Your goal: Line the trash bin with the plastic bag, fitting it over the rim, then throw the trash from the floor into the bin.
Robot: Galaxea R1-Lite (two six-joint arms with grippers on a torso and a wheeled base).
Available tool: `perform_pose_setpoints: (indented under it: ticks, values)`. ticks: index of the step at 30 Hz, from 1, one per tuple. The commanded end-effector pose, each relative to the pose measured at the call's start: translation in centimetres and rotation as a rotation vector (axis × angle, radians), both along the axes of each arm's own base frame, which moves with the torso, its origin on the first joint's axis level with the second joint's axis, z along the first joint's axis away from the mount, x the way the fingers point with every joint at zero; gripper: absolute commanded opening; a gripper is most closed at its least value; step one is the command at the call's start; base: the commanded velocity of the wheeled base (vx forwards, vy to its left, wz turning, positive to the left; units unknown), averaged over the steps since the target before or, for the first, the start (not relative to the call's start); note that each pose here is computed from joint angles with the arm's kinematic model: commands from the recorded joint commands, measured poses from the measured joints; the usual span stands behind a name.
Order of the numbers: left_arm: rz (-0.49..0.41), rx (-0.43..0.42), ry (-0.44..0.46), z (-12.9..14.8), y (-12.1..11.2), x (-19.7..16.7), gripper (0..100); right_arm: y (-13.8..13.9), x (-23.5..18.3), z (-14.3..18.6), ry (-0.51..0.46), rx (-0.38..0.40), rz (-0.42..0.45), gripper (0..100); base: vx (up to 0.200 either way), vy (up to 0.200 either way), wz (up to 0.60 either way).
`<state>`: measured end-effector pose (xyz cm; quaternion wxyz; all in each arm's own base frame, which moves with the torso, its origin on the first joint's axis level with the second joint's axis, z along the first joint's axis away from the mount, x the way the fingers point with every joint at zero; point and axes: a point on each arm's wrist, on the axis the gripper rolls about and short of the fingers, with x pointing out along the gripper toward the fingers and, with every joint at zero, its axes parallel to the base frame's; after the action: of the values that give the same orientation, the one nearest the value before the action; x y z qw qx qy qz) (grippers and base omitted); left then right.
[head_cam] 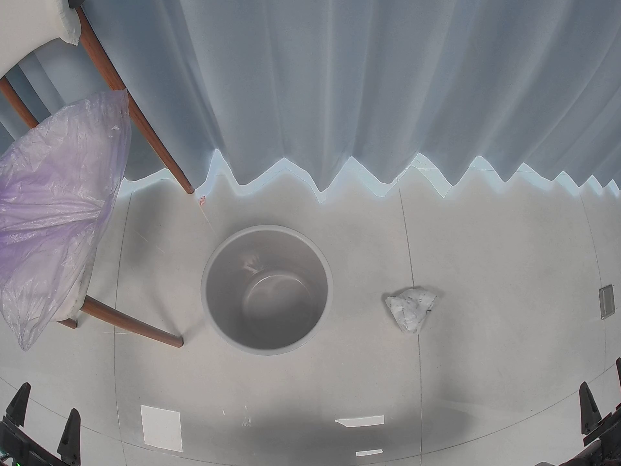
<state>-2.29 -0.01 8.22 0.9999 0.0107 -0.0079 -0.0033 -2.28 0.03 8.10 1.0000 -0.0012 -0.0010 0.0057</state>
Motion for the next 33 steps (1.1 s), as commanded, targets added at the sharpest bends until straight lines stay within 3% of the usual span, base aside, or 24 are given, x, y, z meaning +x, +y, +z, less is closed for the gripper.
perform_pose_setpoints:
  ticks: [1,3,5,19,23,28,33]
  values:
    - [0.025,0.007,-0.242,1.9,0.0,-0.3,100,0.0,0.0,-0.5,0.0,-0.001,-0.001,100,0.0,0.0,0.0]
    - [0.05,0.055,-0.304,2.6,0.1,-0.5,100,0.0,0.0,-0.5,-0.001,0.001,0.001,100,0.0,0.0,0.0]
    - [0.051,0.058,-0.262,2.2,0.1,-0.4,100,0.0,0.0,-0.5,-0.001,-0.001,0.001,100,0.0,0.0,0.0]
    - [0.018,0.116,-0.289,2.4,0.0,-0.5,100,0.0,0.0,-0.5,-0.001,-0.001,0.001,100,0.0,0.0,0.0]
    - [-0.226,0.177,-0.309,2.4,-0.6,-0.5,100,0.0,0.0,-0.5,-0.001,-0.001,0.001,100,0.0,0.0,0.0]
    - [-0.334,0.181,-0.314,3.5,-0.8,-1.1,100,0.0,0.0,-0.5,-0.001,0.001,0.001,100,0.0,0.0,0.0]
    - [-0.569,0.214,-0.295,4.3,-1.3,-1.9,100,0.0,0.0,-0.5,-0.001,-0.001,0.001,100,0.0,0.0,0.0]
